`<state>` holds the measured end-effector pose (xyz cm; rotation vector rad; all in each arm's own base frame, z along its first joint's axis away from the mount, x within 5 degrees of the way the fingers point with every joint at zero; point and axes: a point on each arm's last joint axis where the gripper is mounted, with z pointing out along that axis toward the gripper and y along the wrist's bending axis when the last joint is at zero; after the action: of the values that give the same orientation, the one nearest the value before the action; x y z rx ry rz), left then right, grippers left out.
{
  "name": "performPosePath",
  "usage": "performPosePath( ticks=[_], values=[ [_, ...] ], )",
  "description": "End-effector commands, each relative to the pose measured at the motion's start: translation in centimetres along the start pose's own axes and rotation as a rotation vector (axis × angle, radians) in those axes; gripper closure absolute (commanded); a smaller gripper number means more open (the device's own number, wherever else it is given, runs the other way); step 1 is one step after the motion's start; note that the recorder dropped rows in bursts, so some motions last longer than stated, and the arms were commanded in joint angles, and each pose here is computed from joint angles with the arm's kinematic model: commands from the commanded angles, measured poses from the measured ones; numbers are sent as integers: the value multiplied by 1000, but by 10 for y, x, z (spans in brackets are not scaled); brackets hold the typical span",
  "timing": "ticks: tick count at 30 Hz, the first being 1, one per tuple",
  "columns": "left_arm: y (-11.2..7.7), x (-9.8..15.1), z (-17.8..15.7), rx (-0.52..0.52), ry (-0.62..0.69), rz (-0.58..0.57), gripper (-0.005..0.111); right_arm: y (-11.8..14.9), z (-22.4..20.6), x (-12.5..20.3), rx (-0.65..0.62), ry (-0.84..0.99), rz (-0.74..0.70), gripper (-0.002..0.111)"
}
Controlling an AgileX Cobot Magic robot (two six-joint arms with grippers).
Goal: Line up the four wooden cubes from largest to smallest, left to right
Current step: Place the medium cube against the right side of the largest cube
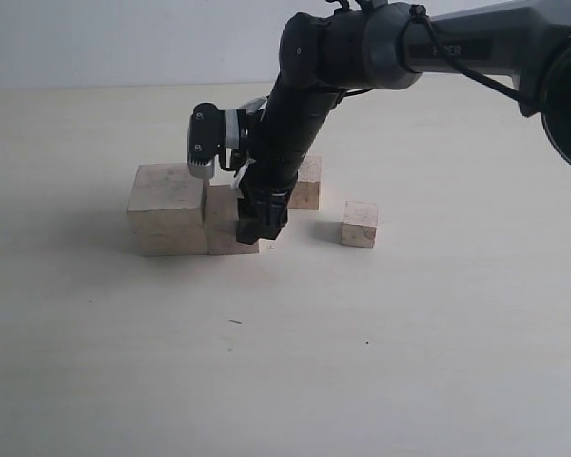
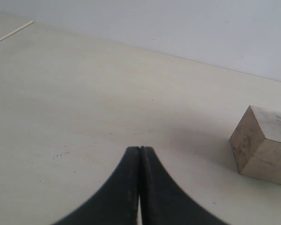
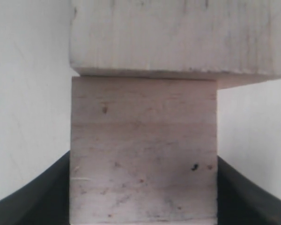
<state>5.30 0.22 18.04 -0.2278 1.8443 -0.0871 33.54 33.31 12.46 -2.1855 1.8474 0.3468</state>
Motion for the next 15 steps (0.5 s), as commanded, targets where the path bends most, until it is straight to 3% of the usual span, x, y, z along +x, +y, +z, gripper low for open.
performPosePath(
  ticks=[1, 15],
  values=[
    [0, 0, 0, 5, -10, -9, 107, -2, 25, 13, 17, 53, -21, 108],
    [0, 0, 0, 5, -10, -9, 107, -3, 30, 14, 26, 51, -19, 108]
  ],
)
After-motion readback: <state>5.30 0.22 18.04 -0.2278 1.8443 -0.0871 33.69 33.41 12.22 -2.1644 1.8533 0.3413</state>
